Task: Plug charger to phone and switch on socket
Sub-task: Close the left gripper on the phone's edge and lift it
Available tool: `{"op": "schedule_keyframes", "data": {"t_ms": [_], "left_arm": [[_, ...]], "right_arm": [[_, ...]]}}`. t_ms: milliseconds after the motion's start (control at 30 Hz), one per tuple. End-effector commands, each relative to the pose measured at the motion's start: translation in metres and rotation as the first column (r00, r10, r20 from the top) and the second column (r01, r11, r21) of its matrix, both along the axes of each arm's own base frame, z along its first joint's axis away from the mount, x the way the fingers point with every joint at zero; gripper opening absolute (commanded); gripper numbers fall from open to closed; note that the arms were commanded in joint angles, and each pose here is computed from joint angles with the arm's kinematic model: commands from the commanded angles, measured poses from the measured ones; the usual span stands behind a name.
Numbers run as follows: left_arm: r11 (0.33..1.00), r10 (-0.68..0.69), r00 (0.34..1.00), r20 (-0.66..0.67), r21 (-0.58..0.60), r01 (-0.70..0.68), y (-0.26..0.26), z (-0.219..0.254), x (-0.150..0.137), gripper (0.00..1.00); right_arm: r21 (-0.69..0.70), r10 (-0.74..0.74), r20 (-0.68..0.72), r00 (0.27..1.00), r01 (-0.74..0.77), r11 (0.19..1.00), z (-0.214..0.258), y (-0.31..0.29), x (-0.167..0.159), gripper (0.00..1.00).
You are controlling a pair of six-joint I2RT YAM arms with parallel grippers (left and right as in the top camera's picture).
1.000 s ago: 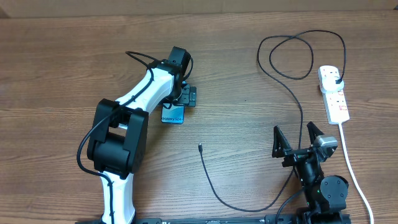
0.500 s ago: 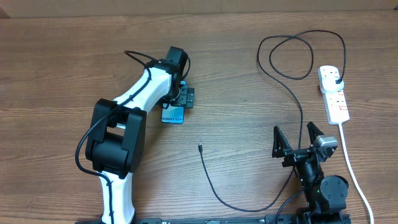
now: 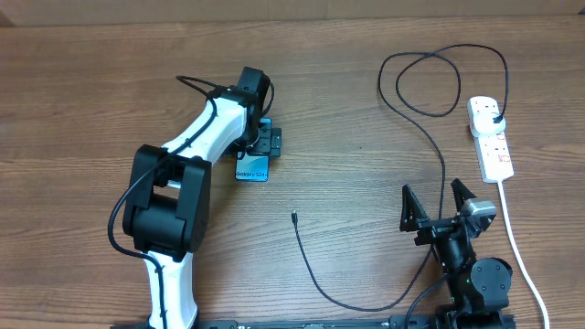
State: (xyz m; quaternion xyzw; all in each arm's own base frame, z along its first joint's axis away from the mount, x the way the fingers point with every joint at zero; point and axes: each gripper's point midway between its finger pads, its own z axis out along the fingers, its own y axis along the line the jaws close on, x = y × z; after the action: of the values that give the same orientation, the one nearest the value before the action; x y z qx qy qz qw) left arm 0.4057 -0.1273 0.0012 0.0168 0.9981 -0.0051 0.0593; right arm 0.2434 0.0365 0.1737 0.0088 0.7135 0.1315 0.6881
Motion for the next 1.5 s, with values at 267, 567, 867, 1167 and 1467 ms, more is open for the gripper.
{"op": "schedule_keyframes", "data": {"t_ms": [267,567,867,1167,1467], "left_arm": [[0.999,0.017,0.999,-0.05,-0.048,-0.02,-0.007,-0.007,-0.012,0.96],[0.999,0.027,0.998,-0.06,-0.045,-0.03,-0.006,-0.015,-0.018,0.91],[0.998,0.028,0.998,-0.051,-0.048,-0.03,-0.005,-0.02,-0.018,0.83],[0.998,0.024,0.999,-0.035,-0.054,-0.026,-0.006,-0.02,-0.014,0.7],[0.988,0.032,0.999,-0.041,-0.151,-0.038,-0.017,0.012,-0.009,0.69]], "right_arm": [[-0.007,0.002,0.003,1.0,-0.002,1.0,-0.002,0.001,0.0,1.0],[-0.007,0.002,0.003,1.0,-0.002,1.0,-0.002,0.001,0.0,1.0],[-0.007,0.002,0.003,1.0,-0.002,1.0,-0.002,0.001,0.0,1.0],[-0.007,0.002,0.003,1.0,-0.002,1.0,-0.002,0.001,0.0,1.0],[-0.007,0.002,0.003,1.0,-0.002,1.0,-0.002,0.001,0.0,1.0]]}}
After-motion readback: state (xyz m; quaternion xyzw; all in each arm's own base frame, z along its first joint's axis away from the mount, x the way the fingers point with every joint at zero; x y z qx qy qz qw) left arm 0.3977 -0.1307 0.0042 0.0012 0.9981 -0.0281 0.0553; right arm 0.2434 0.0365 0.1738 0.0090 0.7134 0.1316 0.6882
